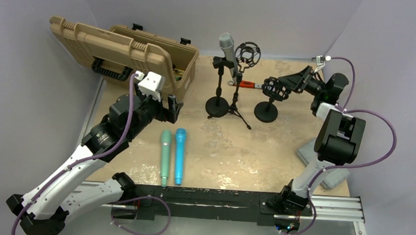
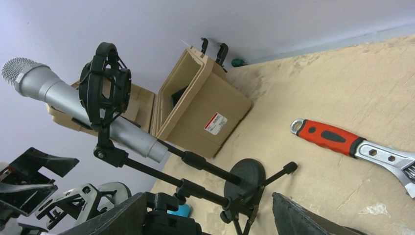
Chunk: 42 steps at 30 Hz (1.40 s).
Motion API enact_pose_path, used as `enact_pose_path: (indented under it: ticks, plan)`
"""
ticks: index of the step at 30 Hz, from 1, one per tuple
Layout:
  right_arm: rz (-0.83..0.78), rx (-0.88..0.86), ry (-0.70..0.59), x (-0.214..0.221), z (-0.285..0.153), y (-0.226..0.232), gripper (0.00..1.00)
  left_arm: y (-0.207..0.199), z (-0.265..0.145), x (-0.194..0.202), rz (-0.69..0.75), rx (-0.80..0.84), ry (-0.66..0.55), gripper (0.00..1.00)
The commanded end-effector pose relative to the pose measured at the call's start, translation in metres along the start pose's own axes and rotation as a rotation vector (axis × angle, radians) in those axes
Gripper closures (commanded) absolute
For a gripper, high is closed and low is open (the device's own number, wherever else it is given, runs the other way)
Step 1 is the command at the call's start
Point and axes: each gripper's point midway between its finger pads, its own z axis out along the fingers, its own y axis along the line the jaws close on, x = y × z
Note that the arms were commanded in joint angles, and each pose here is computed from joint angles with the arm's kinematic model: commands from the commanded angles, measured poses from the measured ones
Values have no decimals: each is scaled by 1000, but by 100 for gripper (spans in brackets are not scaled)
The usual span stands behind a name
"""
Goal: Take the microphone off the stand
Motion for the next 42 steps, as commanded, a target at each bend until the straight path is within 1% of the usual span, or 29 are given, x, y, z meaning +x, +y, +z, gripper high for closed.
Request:
enact_pose_path:
  ticks: [1,6,14,20,23,26,28,29,30,31,33,37,42]
  plan:
    - [-32,10,25,7,-1,-9,10,-6,-7,-22,-32,26,-51,18]
    - [-6,83,39,16,-1,-37,10,-6,-7,-21,-30,22,-50,18]
    - [27,146,60,28,-1,-66,11,-5,-7,-21,-30,21,-49,18]
    - [53,226,71,35,-3,-91,12,-4,-8,-22,-29,18,-54,18]
    - [43,241,54,27,-3,-87,12,-5,-8,-22,-30,20,-54,18]
    - [27,280,10,8,-4,-72,13,-6,-8,-23,-34,25,-55,18]
    - [16,392,-40,-13,-10,-68,13,-7,-8,-22,-34,31,-53,18]
    - [18,491,-77,-26,-17,-70,12,-7,-7,-22,-36,31,-52,18]
    - [66,640,-105,-31,-30,-80,12,-7,-7,-22,-35,31,-52,18]
    - [57,723,-143,-44,-39,-81,13,-7,-7,-22,-35,30,-50,18]
    - [85,872,-181,-53,-57,-77,13,-8,-7,-22,-34,32,-49,18]
    - [33,959,-262,-62,-65,-45,14,-8,-6,-21,-35,31,-45,18]
    - [-61,1008,-282,-43,-53,1,15,-9,-7,-22,-42,40,-48,18]
